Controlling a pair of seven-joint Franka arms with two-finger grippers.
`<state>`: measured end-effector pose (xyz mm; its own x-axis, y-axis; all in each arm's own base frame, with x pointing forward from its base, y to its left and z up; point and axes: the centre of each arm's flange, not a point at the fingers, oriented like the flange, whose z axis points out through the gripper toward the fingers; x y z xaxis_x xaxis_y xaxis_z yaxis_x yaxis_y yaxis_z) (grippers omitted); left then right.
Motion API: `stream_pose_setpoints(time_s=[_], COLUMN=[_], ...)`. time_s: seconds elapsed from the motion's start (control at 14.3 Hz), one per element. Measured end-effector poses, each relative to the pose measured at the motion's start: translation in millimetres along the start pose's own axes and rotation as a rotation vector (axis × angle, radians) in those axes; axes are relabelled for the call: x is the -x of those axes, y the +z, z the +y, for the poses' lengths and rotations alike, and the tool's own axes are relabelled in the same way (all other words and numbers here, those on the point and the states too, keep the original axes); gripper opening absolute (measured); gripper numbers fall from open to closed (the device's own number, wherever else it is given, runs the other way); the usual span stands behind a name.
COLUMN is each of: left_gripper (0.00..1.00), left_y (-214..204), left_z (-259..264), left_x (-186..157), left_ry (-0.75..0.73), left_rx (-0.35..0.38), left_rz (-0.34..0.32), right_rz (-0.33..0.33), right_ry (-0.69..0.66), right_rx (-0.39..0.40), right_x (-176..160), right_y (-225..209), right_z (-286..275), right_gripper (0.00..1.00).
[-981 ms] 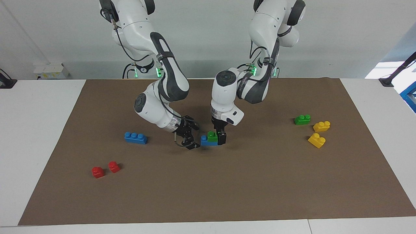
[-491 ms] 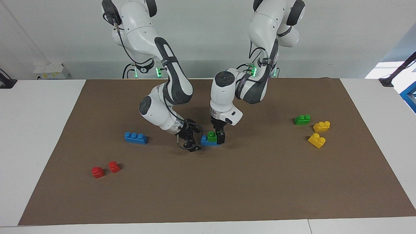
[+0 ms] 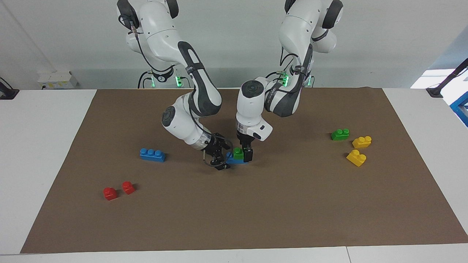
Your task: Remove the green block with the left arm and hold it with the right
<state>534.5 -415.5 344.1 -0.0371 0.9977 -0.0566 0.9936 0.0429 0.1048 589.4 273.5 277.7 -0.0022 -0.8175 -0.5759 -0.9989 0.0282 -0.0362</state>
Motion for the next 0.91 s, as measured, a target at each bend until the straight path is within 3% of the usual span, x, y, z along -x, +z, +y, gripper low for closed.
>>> stream_pose_setpoints(time_s=[0.49, 0.91], left_gripper=[1.00, 1.00], left_y=[1, 1], left_z=[-1, -1], left_x=[0, 0], left_ry=[0.000, -0.012], left_rx=[-0.002, -0.002], left_rz=[0.002, 0.001], right_rz=[0.014, 0.016], right_ry=[0.000, -0.007], right_rx=[-0.009, -0.011], right_x=[-2, -4], right_y=[11, 10], right_z=[2, 1], right_gripper=[1.00, 0.38])
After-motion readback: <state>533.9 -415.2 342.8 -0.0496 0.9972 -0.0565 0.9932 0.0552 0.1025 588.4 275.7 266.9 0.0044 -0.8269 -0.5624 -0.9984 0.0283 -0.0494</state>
